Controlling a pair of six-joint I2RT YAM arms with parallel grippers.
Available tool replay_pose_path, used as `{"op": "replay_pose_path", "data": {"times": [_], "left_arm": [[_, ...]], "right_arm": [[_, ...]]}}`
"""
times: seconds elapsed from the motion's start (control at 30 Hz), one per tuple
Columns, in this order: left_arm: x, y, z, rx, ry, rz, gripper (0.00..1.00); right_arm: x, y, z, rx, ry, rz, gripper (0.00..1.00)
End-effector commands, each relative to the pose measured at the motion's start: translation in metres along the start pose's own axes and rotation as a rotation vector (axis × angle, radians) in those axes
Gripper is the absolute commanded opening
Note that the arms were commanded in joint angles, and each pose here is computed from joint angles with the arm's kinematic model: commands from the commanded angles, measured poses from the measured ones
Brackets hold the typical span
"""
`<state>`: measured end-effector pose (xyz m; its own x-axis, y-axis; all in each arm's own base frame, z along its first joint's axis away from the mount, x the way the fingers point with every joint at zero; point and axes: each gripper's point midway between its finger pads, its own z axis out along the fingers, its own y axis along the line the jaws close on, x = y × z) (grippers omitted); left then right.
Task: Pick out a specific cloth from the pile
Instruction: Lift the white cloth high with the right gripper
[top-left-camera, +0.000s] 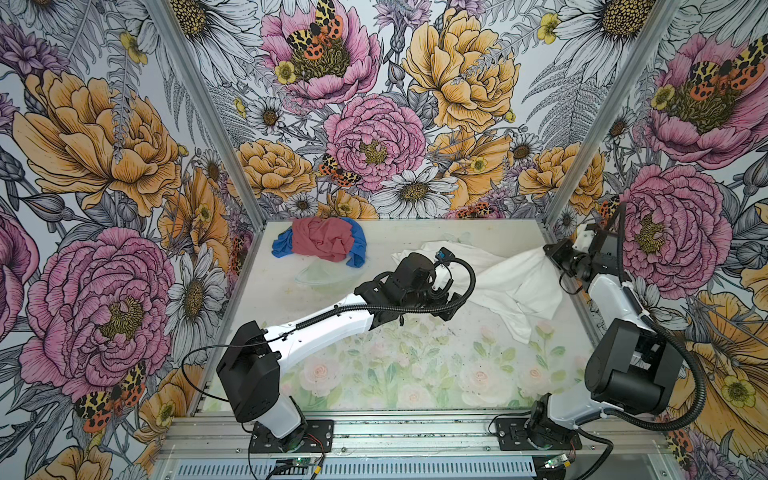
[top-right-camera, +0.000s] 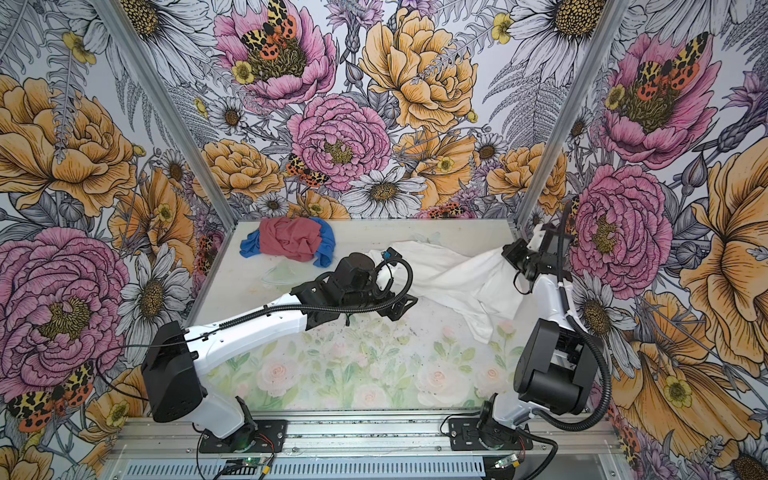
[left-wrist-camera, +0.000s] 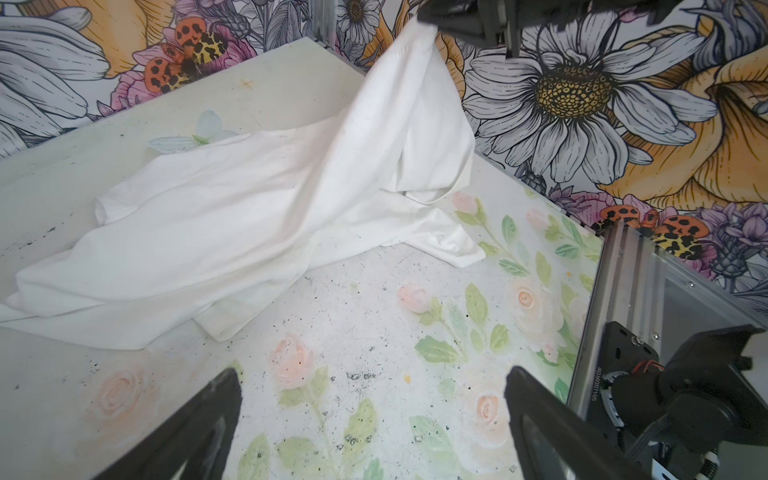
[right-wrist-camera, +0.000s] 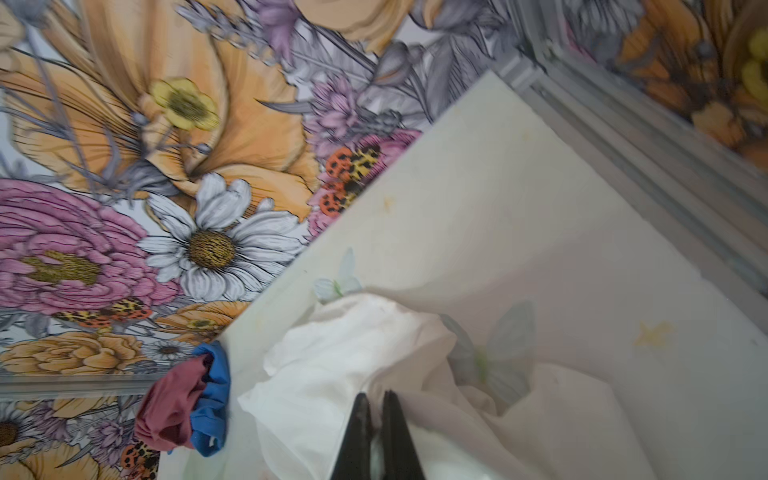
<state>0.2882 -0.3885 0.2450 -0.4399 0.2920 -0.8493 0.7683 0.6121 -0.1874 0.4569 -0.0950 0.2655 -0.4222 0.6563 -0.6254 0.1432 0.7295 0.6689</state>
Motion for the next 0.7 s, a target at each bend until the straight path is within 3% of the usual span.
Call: {"op": "replay_pose_path", "data": {"times": [0.0, 0.2, 0.37, 0.5, 0.67], "left_arm": [[-0.039, 0.018, -0.025, -0.042, -0.119, 0.009, 0.99], [-0.050, 0.041, -0.038, -0.092, -0.158, 0.001, 0.99], [-0.045, 0.045, -0.041, -0.100, -0.173, -0.002, 0.99], [-0.041, 0.047, -0.044, -0.112, -0.182, -0.006, 0.99], [-0.036, 0.050, -0.047, -0.116, -0.190, -0.016, 0.99]], "right_arm": [[-0.080, 0.092, -0.021, -0.210, -0.152, -0.050, 0.00], [-0.189, 0.174, -0.043, -0.344, -0.379, -0.093, 0.00], [-0.244, 0.236, -0.063, -0.541, -0.475, -0.053, 0.00], [-0.255, 0.254, -0.077, -0.611, -0.554, -0.001, 0.00], [-0.229, 0.282, -0.063, -0.631, -0.510, -0.059, 0.00]]}}
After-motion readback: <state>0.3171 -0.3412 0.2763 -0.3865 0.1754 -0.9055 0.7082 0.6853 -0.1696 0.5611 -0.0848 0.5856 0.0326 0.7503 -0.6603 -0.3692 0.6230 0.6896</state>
